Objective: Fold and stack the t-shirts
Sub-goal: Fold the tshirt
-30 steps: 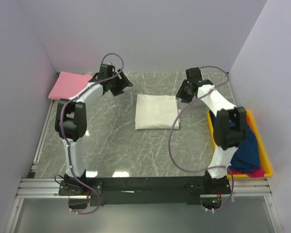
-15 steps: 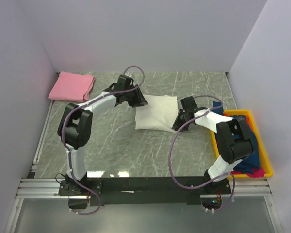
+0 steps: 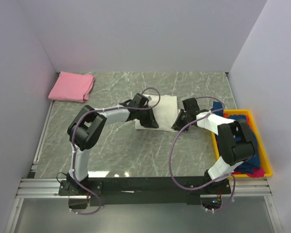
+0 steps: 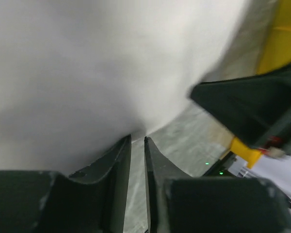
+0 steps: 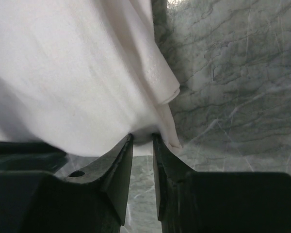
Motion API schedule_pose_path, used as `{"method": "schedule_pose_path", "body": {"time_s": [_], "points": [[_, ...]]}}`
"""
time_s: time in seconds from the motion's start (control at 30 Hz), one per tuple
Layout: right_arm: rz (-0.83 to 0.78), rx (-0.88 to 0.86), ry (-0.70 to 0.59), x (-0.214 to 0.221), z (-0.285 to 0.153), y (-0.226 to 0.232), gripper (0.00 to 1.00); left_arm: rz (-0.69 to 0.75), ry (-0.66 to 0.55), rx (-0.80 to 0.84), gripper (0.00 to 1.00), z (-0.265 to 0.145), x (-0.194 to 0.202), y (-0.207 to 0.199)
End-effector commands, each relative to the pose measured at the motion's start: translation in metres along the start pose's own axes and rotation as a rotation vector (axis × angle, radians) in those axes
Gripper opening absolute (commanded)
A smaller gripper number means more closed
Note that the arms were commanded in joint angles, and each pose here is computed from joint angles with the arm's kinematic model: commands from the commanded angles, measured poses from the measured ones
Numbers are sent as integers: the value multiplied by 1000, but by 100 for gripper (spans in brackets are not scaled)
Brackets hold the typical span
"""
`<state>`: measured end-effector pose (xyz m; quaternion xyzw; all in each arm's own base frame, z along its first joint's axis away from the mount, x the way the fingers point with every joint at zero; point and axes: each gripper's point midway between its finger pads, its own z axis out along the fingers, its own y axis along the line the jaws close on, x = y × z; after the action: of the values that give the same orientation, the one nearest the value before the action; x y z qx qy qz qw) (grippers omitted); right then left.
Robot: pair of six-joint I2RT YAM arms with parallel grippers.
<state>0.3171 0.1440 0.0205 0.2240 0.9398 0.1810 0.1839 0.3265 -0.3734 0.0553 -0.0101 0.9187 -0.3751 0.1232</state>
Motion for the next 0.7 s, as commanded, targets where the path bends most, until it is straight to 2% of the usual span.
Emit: {"method": "schedule_pose_path", "body": {"time_s": [0.0, 0.17, 0.27, 0.37, 0.4, 0.47, 0.53, 0.63, 0.67], "points": [[-12, -15, 1, -8, -17, 9, 30, -79, 34, -101, 22, 16, 18, 41], [-63, -132, -74, -48, -50, 60, 33, -35, 13, -89, 24, 4, 10, 27], [-99, -242, -78, -67, -56, 99, 34, 8, -28, -37, 36, -16, -7, -3], [-129, -362, -54, -87, -48, 137, 36, 12, -81, 0, 36, -39, -28, -24], [-124, -366, -18, -89, -29, 140, 36, 8, -107, 5, 35, -48, -35, -28], [-129, -443, -4, -103, -14, 163, 36, -45, -163, -21, 32, -64, -53, -19], [-113, -479, 29, -110, -2, 172, 35, -95, -215, -63, 32, -73, -70, 4], [-76, -529, 93, -116, 22, 179, 35, -141, -261, -130, 40, -80, -91, 36], [-65, -514, 113, -115, 35, 173, 35, -139, -264, -155, 46, -79, -96, 48]]}}
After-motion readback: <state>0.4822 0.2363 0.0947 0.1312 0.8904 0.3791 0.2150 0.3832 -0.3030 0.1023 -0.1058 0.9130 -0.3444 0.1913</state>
